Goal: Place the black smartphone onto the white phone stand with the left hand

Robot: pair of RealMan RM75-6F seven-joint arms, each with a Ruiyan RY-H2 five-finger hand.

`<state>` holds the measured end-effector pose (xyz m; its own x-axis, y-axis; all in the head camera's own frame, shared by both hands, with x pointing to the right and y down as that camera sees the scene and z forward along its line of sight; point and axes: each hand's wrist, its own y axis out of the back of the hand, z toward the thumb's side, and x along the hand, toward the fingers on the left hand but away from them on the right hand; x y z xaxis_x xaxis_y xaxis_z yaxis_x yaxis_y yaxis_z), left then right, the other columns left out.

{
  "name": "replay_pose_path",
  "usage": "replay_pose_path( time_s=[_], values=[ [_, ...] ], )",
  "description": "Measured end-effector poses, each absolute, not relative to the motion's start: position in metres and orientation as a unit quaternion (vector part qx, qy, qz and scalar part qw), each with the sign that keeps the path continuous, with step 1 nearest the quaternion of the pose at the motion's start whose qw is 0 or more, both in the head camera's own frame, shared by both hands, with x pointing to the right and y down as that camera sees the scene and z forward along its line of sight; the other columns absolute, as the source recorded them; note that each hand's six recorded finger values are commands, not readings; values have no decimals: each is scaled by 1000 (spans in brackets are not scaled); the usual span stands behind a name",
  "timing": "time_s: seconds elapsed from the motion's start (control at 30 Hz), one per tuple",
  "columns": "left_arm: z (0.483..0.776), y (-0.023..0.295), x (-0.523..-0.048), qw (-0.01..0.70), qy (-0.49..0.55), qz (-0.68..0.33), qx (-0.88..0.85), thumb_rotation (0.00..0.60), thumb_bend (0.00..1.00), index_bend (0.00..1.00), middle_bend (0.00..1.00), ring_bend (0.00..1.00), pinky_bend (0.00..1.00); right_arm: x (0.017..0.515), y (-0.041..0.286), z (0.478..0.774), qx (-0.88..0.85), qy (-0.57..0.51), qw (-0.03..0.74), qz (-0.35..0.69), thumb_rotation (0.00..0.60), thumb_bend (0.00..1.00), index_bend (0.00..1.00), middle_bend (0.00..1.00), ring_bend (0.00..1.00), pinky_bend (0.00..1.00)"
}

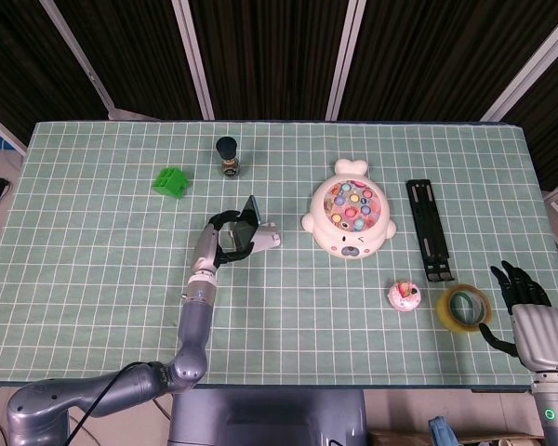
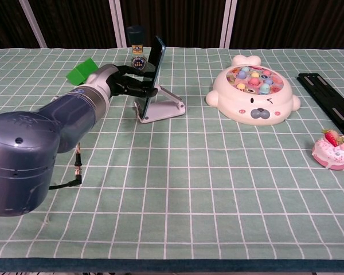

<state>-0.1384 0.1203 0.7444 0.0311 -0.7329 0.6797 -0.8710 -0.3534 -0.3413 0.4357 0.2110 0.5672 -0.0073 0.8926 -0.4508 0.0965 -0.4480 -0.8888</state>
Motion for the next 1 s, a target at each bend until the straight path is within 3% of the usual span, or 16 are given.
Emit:
replay_pose_path(
  time_s=[0.4,0.77,1.0],
  values=[
    [743,122,-139,77,-554,413,719,600,240,156,161,0,0,436,211,567,-617,-401,340,585,600,362,69,0,0,151],
    [740,124,-139,67,-542,416,727,600,182,19,2,0,0,436,211,567,-617,-401,340,586,600,362,69,0,0,151],
    [739,126,-141,62,-532,421,732,600,151,0,0,0,0,436,211,567,-617,-401,340,585,600,362,69,0,0,151]
  ],
)
